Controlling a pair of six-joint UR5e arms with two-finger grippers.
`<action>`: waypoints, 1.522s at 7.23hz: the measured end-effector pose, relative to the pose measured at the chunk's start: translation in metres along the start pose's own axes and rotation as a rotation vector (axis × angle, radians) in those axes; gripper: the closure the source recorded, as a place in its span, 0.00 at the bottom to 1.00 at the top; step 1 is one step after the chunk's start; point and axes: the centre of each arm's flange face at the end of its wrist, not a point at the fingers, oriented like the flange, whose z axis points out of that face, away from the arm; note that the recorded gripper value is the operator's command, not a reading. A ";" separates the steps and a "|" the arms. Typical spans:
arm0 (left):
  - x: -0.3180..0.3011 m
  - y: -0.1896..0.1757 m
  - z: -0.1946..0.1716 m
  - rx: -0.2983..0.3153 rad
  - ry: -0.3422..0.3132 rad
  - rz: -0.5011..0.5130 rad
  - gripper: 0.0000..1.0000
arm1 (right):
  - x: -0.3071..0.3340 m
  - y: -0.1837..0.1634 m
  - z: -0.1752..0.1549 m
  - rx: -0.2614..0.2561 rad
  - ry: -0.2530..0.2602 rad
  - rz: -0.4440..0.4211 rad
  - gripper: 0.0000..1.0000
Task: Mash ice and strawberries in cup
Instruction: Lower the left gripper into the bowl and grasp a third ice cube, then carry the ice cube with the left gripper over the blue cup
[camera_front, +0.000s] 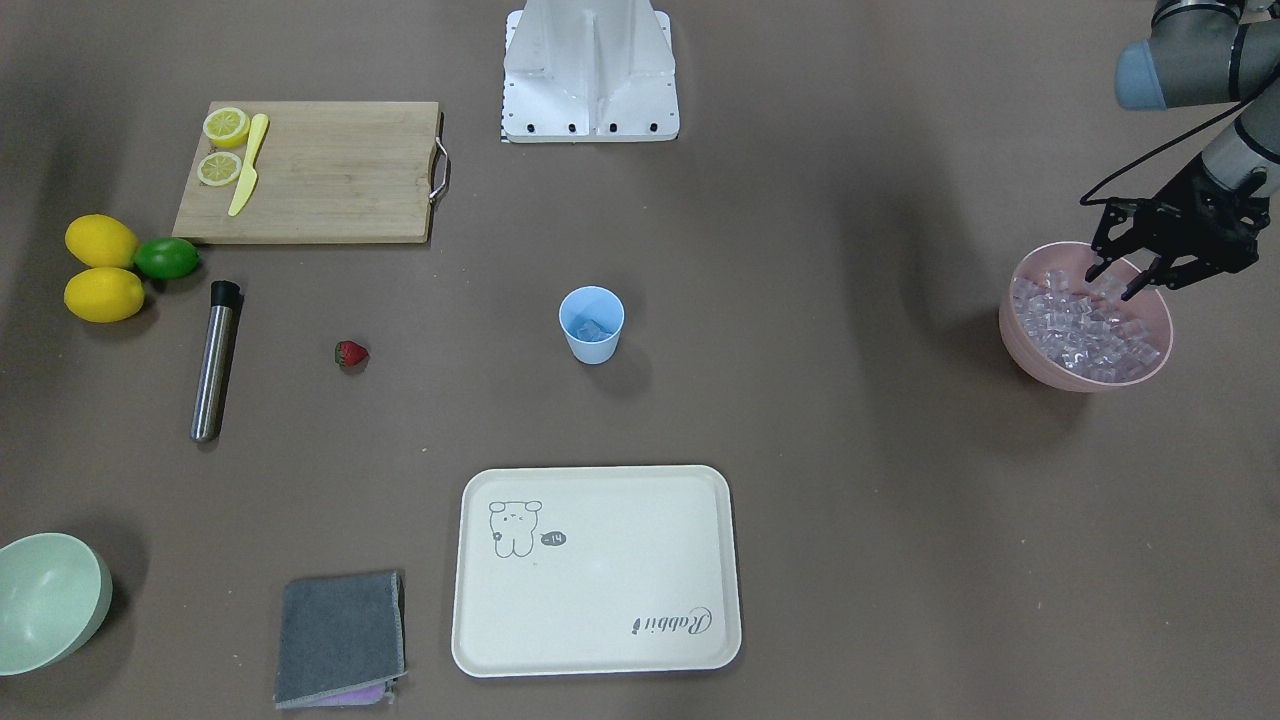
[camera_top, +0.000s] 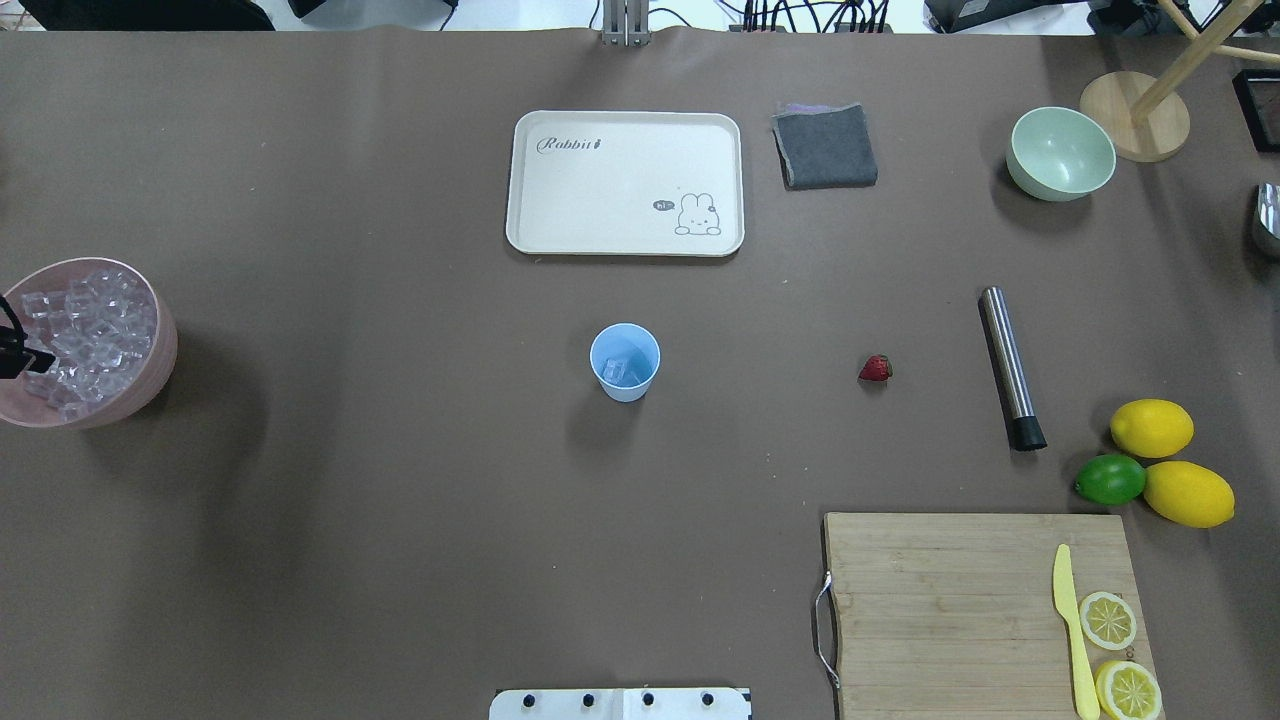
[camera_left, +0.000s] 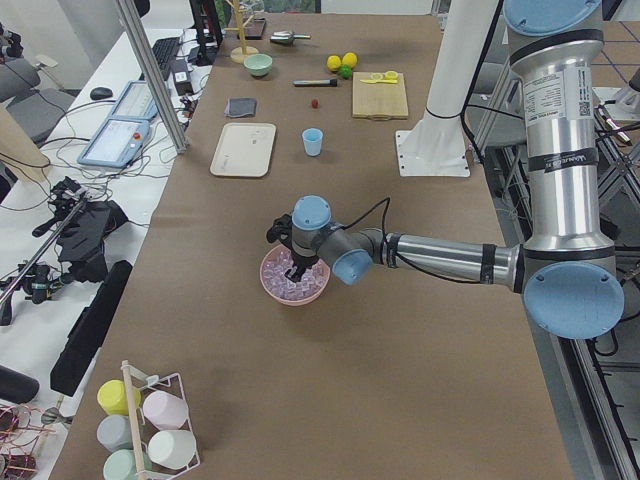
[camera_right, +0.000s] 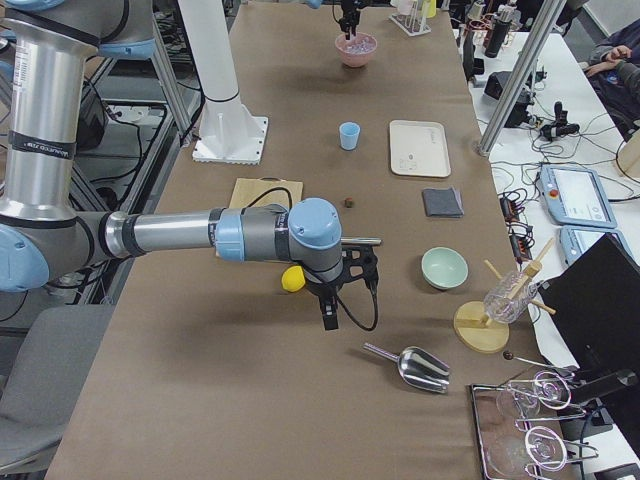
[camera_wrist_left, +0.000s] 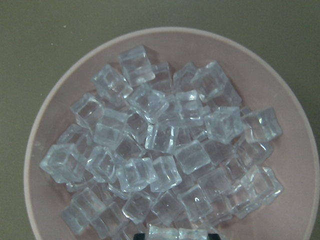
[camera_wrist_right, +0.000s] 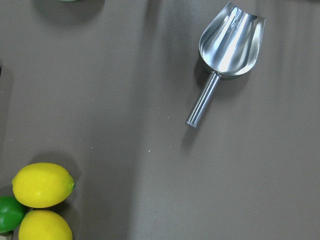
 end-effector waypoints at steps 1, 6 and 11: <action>0.002 -0.014 -0.005 0.017 0.006 -0.043 1.00 | 0.000 0.000 0.000 0.000 0.000 0.000 0.00; 0.062 -0.117 -0.037 0.122 0.186 -0.390 1.00 | -0.001 0.000 0.000 0.001 -0.004 0.000 0.00; 0.183 -0.204 -0.004 0.178 0.244 -0.544 1.00 | -0.001 0.000 0.000 0.001 -0.005 0.001 0.00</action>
